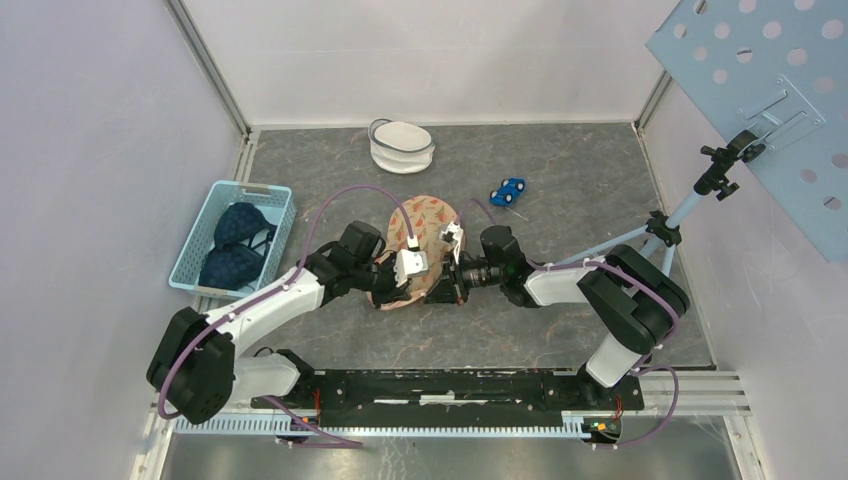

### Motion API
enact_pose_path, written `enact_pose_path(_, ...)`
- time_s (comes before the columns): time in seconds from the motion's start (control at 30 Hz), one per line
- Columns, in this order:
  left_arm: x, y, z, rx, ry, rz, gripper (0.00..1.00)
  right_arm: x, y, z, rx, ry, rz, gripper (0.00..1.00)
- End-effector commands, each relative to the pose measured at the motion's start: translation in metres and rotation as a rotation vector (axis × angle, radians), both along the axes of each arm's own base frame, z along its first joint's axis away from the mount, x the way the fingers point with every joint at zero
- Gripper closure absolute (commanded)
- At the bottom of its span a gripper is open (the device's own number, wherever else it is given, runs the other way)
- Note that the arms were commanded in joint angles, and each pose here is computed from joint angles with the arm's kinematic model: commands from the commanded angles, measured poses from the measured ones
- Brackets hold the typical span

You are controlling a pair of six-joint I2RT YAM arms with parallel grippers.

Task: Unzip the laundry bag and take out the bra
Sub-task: Unzip the laundry bag at the center of the board.

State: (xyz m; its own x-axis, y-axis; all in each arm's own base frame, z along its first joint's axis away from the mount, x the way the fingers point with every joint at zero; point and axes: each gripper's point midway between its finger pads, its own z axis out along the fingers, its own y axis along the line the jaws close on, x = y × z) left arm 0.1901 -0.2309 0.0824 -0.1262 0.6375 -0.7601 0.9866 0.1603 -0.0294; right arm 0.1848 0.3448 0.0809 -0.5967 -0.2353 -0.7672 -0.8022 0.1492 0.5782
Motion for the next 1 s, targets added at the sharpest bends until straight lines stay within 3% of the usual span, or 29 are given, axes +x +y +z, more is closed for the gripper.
enact_pose_path(0.0, 0.008, 0.006, -0.004, 0.037, -0.058, 0.019, 0.95, 0.019, -0.001, 0.014, 0.046, -0.055, -0.012, 1.0)
enact_pose_path(0.53, 0.034, 0.047, -0.008, 0.164, -0.245, -0.01, 0.97, 0.021, -0.022, 0.009, 0.015, -0.078, -0.018, 1.0)
enact_pose_path(0.63, 0.03, 0.036, 0.01, 0.093, -0.23, -0.01, 0.72, 0.012, -0.014, 0.015, 0.032, -0.091, 0.011, 1.0)
enact_pose_path(0.7, 0.019, 0.026, 0.023, 0.035, -0.185, -0.036, 0.61, 0.006, -0.009, 0.016, 0.035, -0.092, 0.027, 1.0)
enact_pose_path(0.97, -0.006, -0.004, 0.029, -0.033, -0.08, -0.078, 0.52, 0.006, 0.004, 0.013, 0.038, -0.064, 0.034, 1.0)
